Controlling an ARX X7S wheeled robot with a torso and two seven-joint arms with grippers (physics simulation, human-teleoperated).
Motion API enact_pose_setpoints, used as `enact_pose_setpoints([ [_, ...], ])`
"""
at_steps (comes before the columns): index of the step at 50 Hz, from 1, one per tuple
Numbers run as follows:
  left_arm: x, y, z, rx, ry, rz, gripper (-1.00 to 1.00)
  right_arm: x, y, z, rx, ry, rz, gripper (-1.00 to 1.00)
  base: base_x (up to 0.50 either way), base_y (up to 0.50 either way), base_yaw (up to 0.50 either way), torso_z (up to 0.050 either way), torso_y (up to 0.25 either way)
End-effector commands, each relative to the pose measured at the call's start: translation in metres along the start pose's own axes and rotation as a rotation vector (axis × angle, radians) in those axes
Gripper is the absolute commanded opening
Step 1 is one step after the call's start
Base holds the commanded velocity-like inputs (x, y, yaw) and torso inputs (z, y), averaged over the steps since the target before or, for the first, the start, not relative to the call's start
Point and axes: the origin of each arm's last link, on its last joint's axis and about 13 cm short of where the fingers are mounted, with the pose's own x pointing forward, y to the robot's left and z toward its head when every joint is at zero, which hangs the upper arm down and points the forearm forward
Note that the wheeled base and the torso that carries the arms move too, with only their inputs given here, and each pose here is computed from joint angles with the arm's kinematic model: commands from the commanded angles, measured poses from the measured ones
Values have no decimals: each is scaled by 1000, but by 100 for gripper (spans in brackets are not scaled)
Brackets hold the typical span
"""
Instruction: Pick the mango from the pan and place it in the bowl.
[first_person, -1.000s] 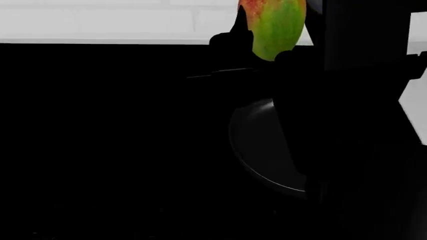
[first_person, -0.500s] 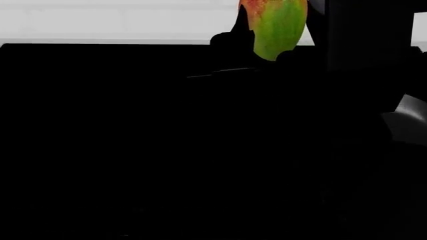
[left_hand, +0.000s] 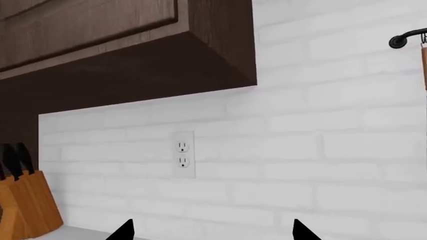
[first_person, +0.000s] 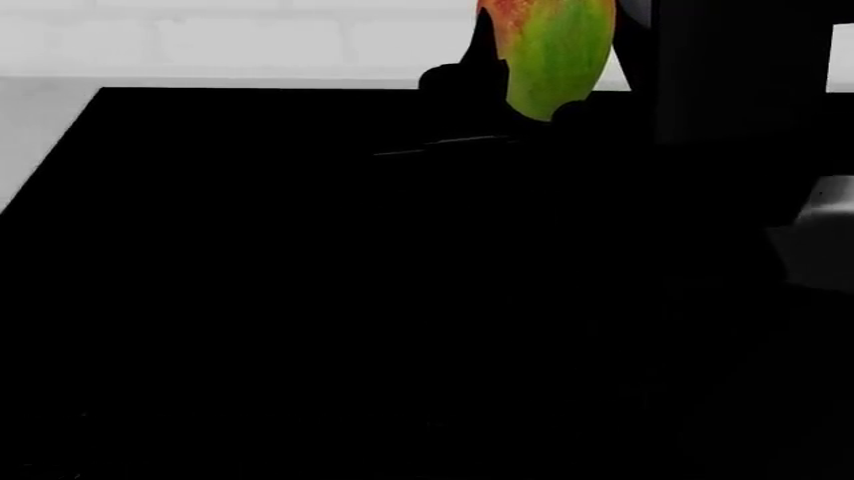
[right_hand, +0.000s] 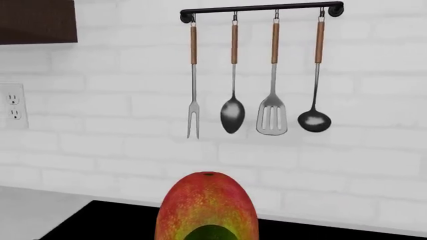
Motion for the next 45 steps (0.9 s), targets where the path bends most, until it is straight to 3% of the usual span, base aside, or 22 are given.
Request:
enact_pose_setpoints([
  [1,1,0,0,-23,9,8,100,2,-2,5,20,-34,7,-100,0,344,0,0,0],
  [45,0,1,0,-30,11,10,100,-1,-2,7,26,-44,7,-100,0,341,0,0,0],
])
